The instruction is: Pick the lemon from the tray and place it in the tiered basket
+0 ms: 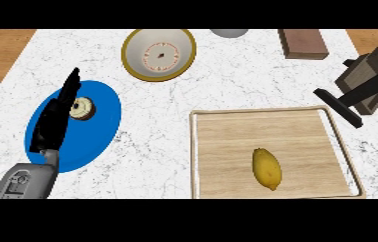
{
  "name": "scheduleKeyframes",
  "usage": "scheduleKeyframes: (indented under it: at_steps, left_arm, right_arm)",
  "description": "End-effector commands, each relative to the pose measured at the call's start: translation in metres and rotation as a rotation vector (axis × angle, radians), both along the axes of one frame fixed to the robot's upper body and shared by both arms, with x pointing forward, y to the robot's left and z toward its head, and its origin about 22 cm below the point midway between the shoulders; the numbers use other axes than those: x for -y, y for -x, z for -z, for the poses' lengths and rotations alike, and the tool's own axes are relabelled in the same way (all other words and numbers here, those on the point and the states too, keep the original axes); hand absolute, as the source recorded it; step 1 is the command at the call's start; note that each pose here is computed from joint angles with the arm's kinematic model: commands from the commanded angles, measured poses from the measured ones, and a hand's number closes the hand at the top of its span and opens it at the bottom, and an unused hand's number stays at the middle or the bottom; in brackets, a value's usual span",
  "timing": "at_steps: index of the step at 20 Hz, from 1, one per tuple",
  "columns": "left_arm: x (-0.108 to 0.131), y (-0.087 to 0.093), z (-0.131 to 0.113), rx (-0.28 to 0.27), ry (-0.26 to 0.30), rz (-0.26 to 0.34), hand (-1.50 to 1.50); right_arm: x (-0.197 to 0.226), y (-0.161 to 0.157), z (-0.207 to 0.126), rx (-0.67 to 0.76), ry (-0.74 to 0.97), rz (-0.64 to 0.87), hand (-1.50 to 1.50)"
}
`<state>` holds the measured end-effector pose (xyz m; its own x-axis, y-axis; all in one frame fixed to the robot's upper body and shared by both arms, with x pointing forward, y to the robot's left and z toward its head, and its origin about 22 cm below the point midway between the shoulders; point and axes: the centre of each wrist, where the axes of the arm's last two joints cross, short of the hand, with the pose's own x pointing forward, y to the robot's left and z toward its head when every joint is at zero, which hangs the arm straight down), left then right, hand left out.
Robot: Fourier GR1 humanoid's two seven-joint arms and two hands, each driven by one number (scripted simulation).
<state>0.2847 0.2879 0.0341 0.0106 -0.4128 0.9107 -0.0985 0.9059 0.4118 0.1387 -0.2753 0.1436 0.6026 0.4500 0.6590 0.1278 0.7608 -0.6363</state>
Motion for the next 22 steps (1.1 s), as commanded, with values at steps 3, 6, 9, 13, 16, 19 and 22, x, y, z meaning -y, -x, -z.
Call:
scheduleKeyframes:
  at_steps: [3,6,9,13,16,19,22]
  left_arm:
    - [-0.012,-0.005,-0.002,0.011,-0.014,0.005,0.00]
    - [0.005,-0.004,0.003,-0.015,0.003,0.008,0.00]
    - [-0.007,0.004,-0.002,0.000,-0.010,-0.016,0.00]
    - [-0.010,0.004,0.000,-0.008,-0.008,-0.007,0.00]
    - [0.001,0.000,-0.005,-0.004,0.017,-0.010,0.00]
    - [-0.002,0.007,0.010,-0.021,0.002,-0.009,0.00]
    - [-0.002,0.000,-0.005,-0.011,-0.006,-0.024,0.00]
  right_arm:
    - [-0.012,-0.031,-0.013,-0.191,-0.055,0.056,-1.50]
    - [-0.023,-0.039,0.000,-0.256,-0.040,0.052,-1.50]
    - [-0.025,-0.046,0.001,-0.294,-0.015,0.063,-1.50]
    - [-0.040,-0.042,0.028,-0.360,-0.013,0.026,-1.50]
    - [-0.044,-0.052,0.031,-0.367,0.006,0.022,-1.50]
    - [-0.057,-0.054,0.031,-0.342,0.009,-0.010,-1.50]
    - [-0.057,-0.057,0.035,-0.349,0.071,-0.016,-1.50]
